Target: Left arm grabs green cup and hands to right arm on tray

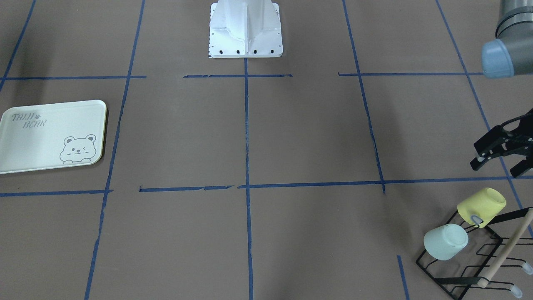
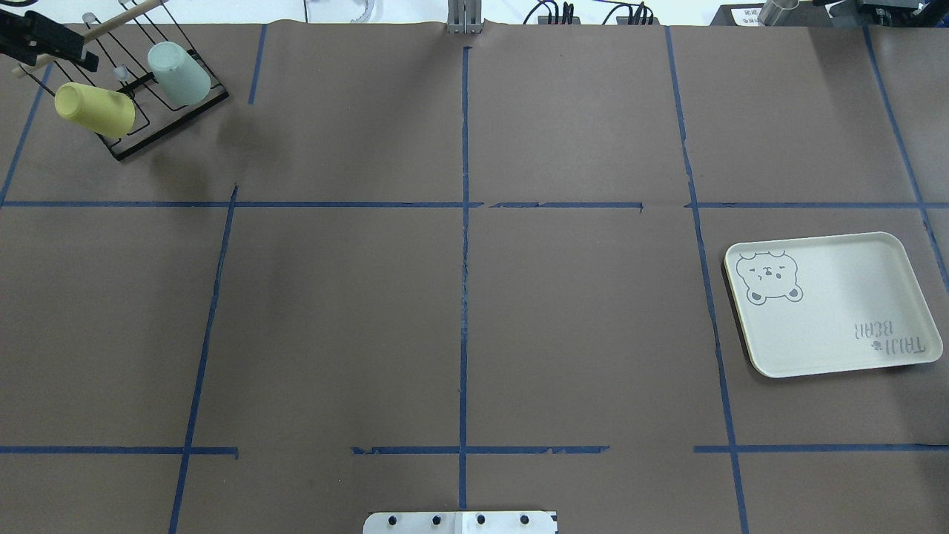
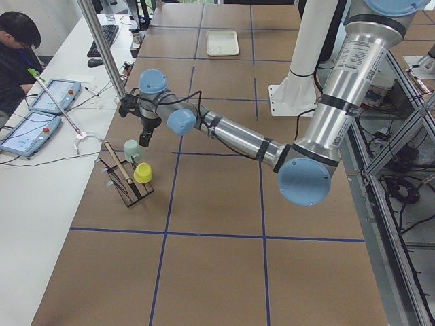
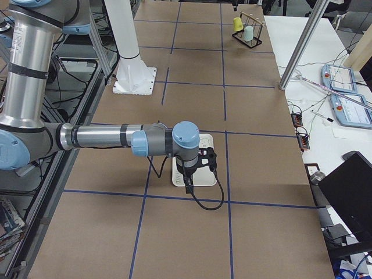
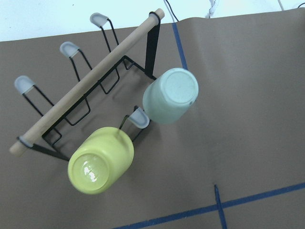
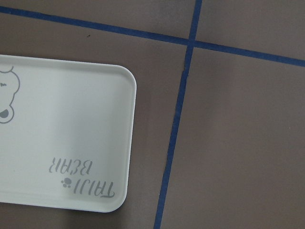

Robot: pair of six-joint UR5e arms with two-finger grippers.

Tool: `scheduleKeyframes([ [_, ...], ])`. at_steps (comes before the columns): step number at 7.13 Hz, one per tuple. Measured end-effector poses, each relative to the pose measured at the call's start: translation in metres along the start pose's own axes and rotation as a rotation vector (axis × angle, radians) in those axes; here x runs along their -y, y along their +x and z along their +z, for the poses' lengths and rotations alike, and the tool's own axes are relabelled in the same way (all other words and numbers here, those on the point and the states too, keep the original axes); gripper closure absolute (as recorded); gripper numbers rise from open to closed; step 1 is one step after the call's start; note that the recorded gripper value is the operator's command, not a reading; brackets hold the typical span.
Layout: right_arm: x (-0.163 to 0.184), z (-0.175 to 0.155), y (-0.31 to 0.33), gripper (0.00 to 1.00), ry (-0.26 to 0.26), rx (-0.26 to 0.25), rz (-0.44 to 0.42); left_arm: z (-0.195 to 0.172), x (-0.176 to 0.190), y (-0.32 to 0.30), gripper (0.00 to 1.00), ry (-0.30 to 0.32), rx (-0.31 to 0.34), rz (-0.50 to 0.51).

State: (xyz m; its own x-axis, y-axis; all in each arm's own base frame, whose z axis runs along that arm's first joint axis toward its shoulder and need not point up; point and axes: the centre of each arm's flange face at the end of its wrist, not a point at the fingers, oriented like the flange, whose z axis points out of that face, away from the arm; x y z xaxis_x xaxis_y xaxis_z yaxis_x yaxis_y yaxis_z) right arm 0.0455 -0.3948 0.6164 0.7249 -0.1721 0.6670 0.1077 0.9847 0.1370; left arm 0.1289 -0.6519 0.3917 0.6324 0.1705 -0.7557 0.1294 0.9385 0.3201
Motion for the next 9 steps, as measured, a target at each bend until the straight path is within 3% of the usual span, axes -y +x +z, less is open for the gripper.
scheduleKeyframes([
  [4, 0.0, 0.001, 0.001, 0.0, -0.002, 0.001, 0.002, 0.098, 0.061, 0.068, 0.0, 0.036, 0.19, -0.027],
  [9, -0.001, 0.002, 0.002, 0.0, -0.005, 0.001, 0.005, 0.153, 0.079, 0.048, 0.0, 0.018, 0.238, -0.031],
])
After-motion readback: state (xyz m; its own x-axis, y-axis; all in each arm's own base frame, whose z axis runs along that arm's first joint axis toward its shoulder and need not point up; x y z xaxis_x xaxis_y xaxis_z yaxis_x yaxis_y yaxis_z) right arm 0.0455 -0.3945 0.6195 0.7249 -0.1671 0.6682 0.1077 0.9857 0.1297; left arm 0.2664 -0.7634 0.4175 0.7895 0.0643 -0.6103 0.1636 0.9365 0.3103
